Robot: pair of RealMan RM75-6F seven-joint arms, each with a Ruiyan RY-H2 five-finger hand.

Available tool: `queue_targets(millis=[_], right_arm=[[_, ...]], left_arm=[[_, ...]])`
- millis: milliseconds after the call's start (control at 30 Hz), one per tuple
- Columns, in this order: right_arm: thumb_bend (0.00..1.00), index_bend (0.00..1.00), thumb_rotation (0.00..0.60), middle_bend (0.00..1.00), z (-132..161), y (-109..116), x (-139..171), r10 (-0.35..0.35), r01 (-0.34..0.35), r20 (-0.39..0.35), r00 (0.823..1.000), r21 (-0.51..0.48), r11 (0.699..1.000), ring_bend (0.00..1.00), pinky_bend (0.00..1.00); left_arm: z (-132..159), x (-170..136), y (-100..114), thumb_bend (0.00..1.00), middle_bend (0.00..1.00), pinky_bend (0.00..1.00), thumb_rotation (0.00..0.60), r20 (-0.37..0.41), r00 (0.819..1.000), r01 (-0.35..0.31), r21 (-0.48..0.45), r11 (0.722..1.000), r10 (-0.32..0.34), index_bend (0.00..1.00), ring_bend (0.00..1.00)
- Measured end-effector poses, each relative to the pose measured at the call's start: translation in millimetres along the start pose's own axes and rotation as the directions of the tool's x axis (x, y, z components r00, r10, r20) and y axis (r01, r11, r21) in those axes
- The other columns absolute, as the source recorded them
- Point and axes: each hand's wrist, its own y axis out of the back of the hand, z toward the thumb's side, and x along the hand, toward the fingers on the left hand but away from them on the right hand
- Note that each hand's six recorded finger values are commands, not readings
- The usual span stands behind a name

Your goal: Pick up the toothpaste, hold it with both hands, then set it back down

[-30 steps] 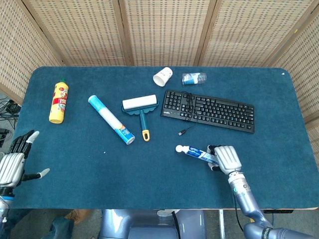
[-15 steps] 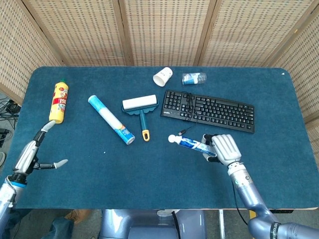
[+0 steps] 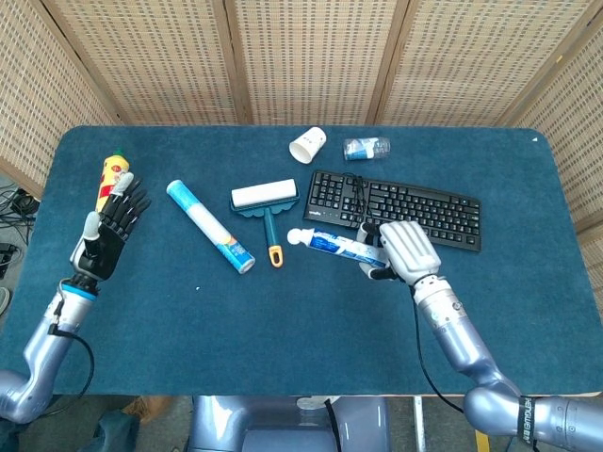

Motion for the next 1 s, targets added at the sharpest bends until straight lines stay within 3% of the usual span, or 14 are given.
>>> queue_targets(millis=[167,367,733,1000], right_arm=[[0.72,0.7,0.6,0.66,18,4,-10,0.021,-0.021,-0.008,1.0,-0.048,0.999,0.57,0.63],[0.72,0.7,0.6,0.66,40,11,-22,0.04,-0.043,-0.028,0.999,-0.112,0.993,0.57,0.63],[0.72,0.7,0.6,0.66,78,16,-36,0.042,-0.052,-0.093,0.995,-0.108,0.993,0.57,0.63],[0.72,0.7,0.6,0.66,98,22,-46,0.034,-0.045,-0.099,0.995,-0.117,0.992,0.57,0.63]], left_arm=[[-8,25,-18,0.0,0.0,0.0,0.153,-0.031,0.999,0.004,-0.129,0.992,-0.008,0.0,0.0],[-16,39,-36,0.0,0.0,0.0,0.154,-0.061,0.998,0.018,-0.218,0.976,-0.033,0.0,0.0],[-17,75,-70,0.0,0.0,0.0,0.161,-0.091,0.99,0.085,-0.258,0.963,-0.112,0.0,0.0],[-18,89,-91,0.0,0.0,0.0,0.162,-0.103,0.984,0.11,-0.291,0.95,-0.145,0.0,0.0]])
